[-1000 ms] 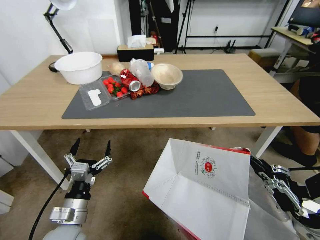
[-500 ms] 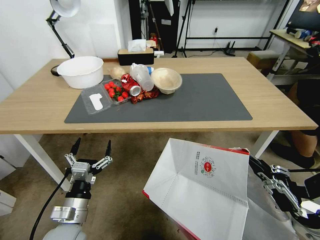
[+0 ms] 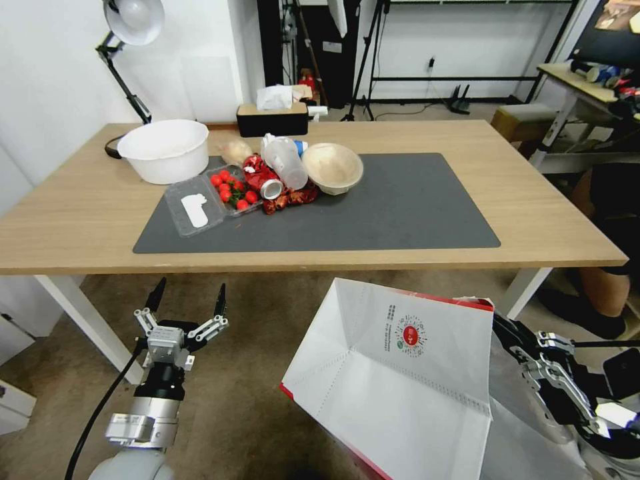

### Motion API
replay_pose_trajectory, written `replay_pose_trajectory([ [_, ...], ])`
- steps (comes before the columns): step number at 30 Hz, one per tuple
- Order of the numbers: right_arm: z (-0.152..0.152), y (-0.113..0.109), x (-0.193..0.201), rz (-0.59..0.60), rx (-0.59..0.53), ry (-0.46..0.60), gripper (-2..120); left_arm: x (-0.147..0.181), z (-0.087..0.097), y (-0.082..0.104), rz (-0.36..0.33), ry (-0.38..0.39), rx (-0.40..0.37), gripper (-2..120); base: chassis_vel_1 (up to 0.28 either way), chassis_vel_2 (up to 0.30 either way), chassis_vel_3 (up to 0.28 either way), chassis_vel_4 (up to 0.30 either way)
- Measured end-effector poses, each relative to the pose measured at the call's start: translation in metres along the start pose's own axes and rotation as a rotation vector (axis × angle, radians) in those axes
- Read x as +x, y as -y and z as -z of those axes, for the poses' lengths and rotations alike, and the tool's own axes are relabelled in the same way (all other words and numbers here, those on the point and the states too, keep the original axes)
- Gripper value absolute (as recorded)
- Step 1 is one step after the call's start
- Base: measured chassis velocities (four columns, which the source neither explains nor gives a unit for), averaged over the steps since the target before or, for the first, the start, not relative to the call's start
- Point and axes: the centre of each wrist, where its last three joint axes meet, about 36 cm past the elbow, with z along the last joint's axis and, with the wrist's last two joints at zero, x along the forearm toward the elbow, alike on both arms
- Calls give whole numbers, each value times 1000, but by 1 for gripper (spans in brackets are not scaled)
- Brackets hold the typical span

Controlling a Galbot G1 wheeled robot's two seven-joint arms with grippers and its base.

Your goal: Pick up the food delivery bag from the floor and place it on the table.

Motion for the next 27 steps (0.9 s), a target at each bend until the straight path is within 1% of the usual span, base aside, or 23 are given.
replay_pose_trajectory([
  [17, -2, 1, 3, -9, 4, 3, 0, 1, -5, 0, 9, -6, 3, 100, 0, 0, 0, 0],
  [27, -1, 1, 4, -8, 6, 2, 0, 1, -5, -1, 23, 15, 13, 100, 0, 0, 0, 0],
])
